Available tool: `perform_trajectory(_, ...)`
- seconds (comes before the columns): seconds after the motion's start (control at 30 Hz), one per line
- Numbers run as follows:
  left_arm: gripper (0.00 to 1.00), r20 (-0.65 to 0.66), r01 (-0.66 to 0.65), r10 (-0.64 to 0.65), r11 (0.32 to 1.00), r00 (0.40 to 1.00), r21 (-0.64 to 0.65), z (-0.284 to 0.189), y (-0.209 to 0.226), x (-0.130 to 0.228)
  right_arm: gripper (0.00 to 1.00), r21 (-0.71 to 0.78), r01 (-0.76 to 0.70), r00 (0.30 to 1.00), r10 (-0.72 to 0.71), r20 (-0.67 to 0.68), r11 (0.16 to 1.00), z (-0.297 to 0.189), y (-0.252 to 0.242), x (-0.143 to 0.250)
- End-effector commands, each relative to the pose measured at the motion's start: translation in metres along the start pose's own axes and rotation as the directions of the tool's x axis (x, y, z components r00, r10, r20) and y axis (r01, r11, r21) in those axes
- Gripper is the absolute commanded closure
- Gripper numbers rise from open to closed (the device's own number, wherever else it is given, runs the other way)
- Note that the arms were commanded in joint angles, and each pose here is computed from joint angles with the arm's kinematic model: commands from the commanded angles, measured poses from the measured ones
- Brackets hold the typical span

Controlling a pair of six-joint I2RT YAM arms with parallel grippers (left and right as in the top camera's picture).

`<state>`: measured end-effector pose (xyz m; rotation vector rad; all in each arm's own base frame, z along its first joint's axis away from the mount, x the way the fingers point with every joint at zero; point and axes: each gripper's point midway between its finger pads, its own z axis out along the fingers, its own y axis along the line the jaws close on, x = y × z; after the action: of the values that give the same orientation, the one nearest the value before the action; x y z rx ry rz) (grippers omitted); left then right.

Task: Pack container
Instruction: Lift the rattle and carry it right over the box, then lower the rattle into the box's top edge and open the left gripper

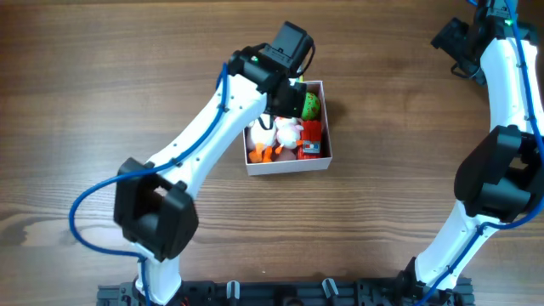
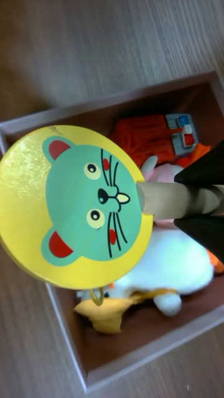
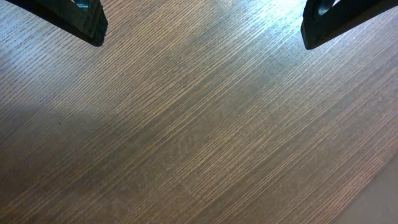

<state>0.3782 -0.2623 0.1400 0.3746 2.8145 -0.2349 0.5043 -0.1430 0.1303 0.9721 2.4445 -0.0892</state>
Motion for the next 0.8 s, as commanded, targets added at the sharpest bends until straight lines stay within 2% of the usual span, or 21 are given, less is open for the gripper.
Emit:
perform_trajectory(0.0, 0.82, -0.043, -0.007, 0.007, 1.0, 0.999, -0.004, 0.019, -0.002, 0.005, 0.0, -0.015, -0.013, 1.0, 0.013, 0.019, 1.0, -0.012, 0.001, -0.004)
perform_trajectory(0.13, 0.8, -0.065, -0.007, 0.006, 1.0, 0.998, -0.012, 0.029, -0.001, 0.008, 0.0, -0.015, -0.013, 1.0, 0.013, 0.019, 1.0, -0.012, 0.001, -0.004)
perform_trajectory(0.37, 0.7, -0.066, -0.007, 0.006, 1.0, 0.998, -0.013, 0.029, -0.001, 0.008, 0.0, -0.015, -0.013, 1.0, 0.013, 0.019, 1.0, -0.012, 0.001, -0.004)
perform_trajectory(0.47, 0.57, -0.064, -0.007, 0.006, 1.0, 0.998, -0.013, 0.029, -0.001, 0.008, 0.0, -0.015, -0.013, 1.0, 0.013, 0.019, 1.0, -0.012, 0.001, -0.004)
perform_trajectory(0.5, 0.46, -0.064, -0.006, 0.006, 1.0, 0.998, -0.013, 0.029, -0.001, 0.007, 0.0, -0.015, -0.013, 1.0, 0.013, 0.019, 1.0, -0.012, 0.001, -0.004)
perform_trajectory(0.53, 0.2, -0.064, -0.005, 0.004, 1.0, 0.998, -0.013, 0.029, 0.0, 0.007, 0.0, -0.015, -0.013, 1.0, 0.014, 0.019, 1.0, -0.012, 0.001, -0.005)
perform_trajectory(0.57, 0.0, -0.063, -0.002, 0.001, 1.0, 0.998, -0.014, 0.029, 0.001, 0.007, 0.0, -0.015, -0.013, 1.0, 0.013, 0.019, 1.0, -0.012, 0.001, -0.004)
perform_trajectory(0.77, 0.0, -0.047, 0.062, -0.063, 0.998, 0.997, -0.021, 0.021, 0.016, 0.001, 0.0, -0.015, -0.013, 1.0, 0.013, 0.019, 1.0, -0.012, 0.001, -0.004)
